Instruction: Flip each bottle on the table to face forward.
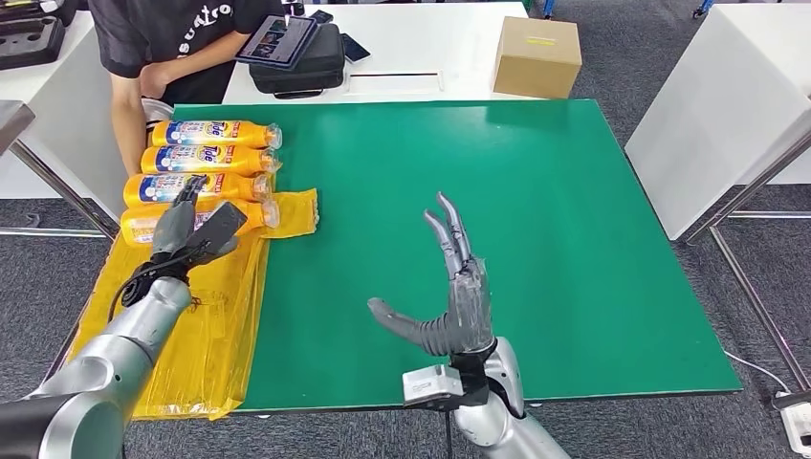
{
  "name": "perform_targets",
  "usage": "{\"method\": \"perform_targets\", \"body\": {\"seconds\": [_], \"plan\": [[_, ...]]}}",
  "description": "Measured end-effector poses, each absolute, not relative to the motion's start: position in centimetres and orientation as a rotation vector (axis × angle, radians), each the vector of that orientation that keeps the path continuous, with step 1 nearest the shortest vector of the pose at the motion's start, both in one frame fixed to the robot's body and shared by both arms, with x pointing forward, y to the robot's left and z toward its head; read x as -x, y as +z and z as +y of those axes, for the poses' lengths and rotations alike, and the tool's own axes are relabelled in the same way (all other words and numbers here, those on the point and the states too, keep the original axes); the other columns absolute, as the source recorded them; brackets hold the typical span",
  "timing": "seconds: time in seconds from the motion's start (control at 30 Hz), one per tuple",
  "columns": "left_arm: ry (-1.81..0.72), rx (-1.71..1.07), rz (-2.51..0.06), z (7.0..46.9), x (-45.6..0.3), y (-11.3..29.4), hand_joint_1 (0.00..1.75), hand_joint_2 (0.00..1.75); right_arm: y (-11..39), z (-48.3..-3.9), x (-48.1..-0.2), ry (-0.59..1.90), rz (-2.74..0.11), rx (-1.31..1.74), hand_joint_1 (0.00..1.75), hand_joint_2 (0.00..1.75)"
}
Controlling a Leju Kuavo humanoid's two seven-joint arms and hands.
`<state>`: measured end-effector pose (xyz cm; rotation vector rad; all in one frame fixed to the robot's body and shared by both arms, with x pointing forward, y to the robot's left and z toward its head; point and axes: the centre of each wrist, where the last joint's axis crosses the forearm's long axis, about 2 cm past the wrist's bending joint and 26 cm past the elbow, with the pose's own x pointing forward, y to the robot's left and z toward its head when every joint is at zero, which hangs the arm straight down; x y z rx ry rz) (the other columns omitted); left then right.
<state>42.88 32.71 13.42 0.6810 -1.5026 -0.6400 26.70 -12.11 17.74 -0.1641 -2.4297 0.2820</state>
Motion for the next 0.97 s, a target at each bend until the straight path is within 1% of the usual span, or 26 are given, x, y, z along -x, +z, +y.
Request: {"method": "perform_targets", "body": {"seconds": [0.1, 0.13, 0.27, 0.63, 0.77, 0.97], "plan": [[-0.462, -0.264, -1.701, 30.0, -42.2, 13.0, 0.0, 1.75, 17.5, -12.7, -27.1, 0.216, -2.372, 0.077, 0.0, 1.75], [-0.402, -0.166, -1.748, 29.0, -41.7, 12.9, 0.0, 1.75, 17.4, -13.0, -27.2, 0.192, -2.352, 0.05, 0.0, 1.75], [-0.267, 0.043, -1.882, 25.8, -39.2, 13.3, 0.0, 1.75, 16.9, -14.4, -27.7, 0.11, -2.293, -0.004, 0.0, 1.75], [-0.273, 0.325, -2.09, 20.6, -32.6, 15.1, 0.0, 1.75, 16.5, -17.2, -27.6, -0.036, -2.232, -0.044, 0.0, 1.75], [-0.258, 0.348, -2.142, 19.9, -31.1, 16.6, 0.0, 1.75, 17.6, -17.7, -27.5, -0.051, -2.227, -0.053, 0.0, 1.75], [-0.245, 0.293, -2.222, 19.5, -29.7, 18.2, 0.0, 1.75, 18.6, -18.0, -27.1, -0.035, -2.219, -0.066, 0.0, 1.75]]}}
